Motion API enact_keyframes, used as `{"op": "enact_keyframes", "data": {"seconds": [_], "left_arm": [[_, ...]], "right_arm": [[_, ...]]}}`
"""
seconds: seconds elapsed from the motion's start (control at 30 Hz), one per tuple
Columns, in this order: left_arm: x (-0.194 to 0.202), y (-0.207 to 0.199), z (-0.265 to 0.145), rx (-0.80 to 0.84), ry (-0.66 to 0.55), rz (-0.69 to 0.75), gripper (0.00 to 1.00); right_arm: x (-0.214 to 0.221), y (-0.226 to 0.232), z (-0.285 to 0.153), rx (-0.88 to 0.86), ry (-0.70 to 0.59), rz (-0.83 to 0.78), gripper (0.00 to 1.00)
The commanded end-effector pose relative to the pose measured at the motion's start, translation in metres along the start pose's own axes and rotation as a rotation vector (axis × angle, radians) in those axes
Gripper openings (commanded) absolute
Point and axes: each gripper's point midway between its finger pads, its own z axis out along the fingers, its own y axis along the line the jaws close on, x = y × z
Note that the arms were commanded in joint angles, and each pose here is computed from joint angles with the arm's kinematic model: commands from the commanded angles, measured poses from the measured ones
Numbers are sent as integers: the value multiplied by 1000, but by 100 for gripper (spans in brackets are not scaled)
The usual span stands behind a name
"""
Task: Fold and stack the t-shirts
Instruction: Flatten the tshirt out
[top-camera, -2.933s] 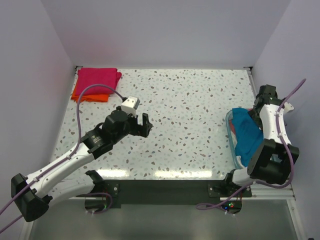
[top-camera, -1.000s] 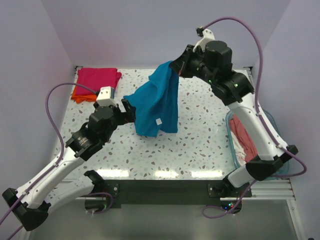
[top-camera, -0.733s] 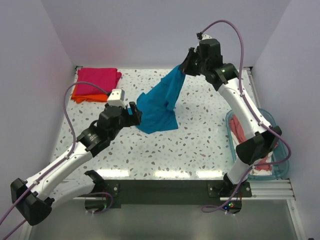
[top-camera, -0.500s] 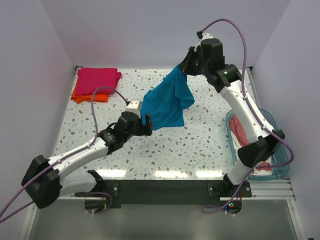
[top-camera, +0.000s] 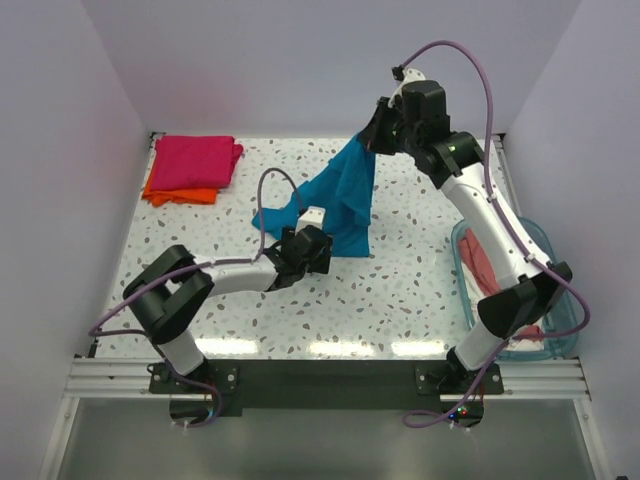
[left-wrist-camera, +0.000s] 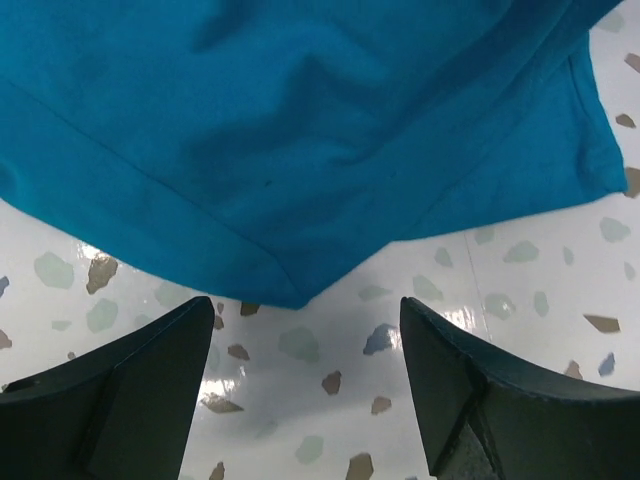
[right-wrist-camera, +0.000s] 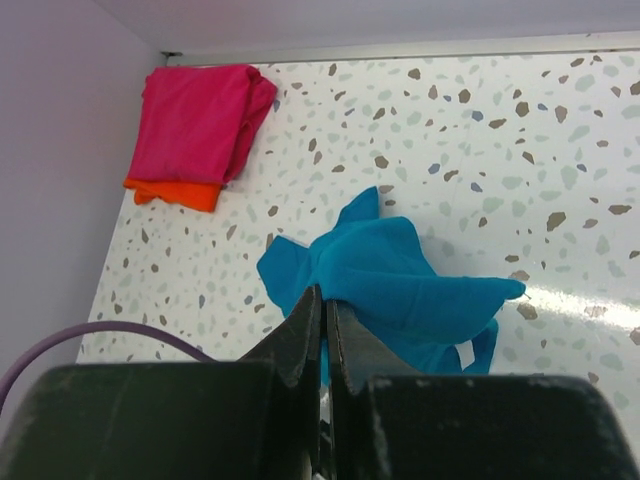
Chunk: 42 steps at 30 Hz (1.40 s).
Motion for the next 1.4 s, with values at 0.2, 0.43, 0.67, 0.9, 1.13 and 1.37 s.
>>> {"op": "enact_keyframes", "data": {"seconds": [0.2,0.43,0.67,0.9,1.13,1.37], "left_arm": [[-30,-10,32,-69,-91,40,68],[-10,-2,36,-102,-34,55,28],[-35,-16,-5,-19,-52,47,0],[-63,-41,-61,105,-81,63,0],[-93,-77,-125,299,-148,67,14],[-98,-102,-158,448,-149,57,3]], "right_arm": [[0,-1,-10,-8,-24,-28,0],[1,-17,-14,30,-22,-23,0],[-19,-64,-27,144,-50,32,0],[-36,-109,-44,244,-80,86,0],[-60,-124,-70,318,-136,83,0],[-80,-126,-91,346,-188,75,0]]}}
